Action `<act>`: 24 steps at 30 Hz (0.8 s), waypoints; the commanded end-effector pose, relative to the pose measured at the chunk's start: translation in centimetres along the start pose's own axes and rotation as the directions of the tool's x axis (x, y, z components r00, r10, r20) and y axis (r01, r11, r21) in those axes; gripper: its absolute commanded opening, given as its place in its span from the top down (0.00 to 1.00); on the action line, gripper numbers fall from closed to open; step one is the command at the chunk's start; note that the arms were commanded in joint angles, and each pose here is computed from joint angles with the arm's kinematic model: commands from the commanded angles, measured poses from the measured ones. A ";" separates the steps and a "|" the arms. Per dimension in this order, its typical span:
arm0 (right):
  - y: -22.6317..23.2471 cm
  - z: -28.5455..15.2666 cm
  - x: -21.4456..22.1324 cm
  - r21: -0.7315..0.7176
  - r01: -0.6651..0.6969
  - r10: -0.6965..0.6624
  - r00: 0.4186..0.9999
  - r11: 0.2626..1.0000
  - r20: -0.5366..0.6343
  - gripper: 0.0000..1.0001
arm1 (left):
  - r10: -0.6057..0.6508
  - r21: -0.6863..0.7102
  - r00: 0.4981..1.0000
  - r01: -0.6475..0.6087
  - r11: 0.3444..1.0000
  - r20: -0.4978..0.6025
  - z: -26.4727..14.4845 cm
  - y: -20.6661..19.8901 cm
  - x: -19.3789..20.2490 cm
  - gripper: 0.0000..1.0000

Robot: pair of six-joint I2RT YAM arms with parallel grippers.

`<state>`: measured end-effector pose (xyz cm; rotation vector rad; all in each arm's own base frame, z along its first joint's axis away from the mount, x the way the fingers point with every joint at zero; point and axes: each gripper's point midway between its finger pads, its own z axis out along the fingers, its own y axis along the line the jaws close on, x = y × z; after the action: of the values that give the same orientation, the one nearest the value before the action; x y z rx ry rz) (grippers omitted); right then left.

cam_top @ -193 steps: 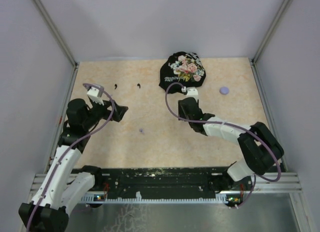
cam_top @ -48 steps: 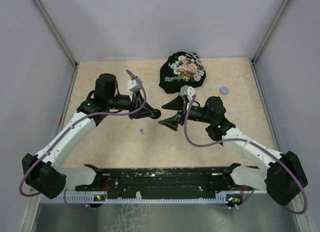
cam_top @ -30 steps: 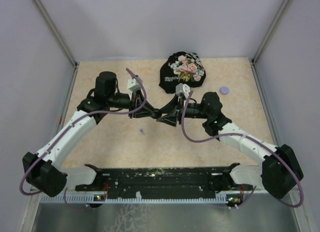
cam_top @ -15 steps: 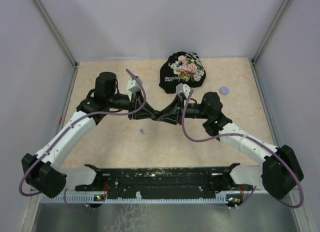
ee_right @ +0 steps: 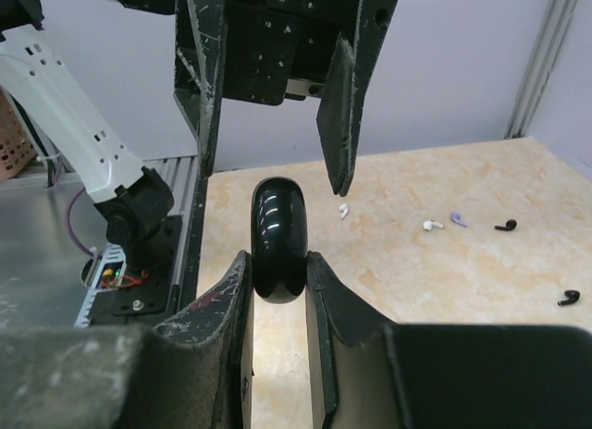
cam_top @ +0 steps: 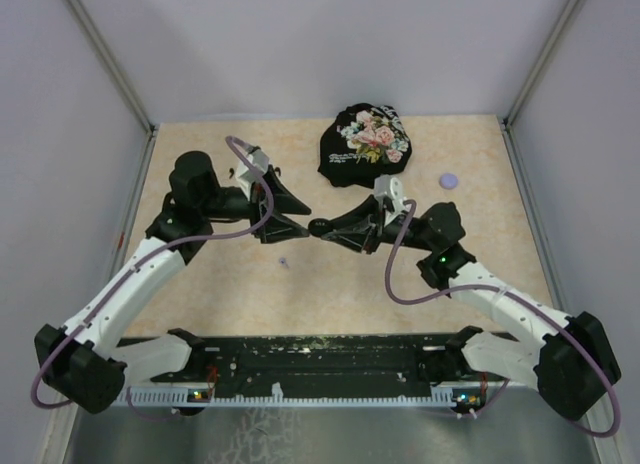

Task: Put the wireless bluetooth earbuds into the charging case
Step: Pick up the charging case at the center of the board, then open the charging case.

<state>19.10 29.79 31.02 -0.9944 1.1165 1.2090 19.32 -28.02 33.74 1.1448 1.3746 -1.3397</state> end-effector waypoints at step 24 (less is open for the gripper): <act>-0.1 -0.9 -3.1 0.066 -0.034 0.015 0.963 0.997 0.270 1.00 | -0.075 0.080 0.995 0.069 0.994 0.064 2.1 0.7 -0.4 0.43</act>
<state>19.16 28.86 31.77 -0.7791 1.0406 1.2878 20.22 -29.72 33.80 1.0914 1.3623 -1.4673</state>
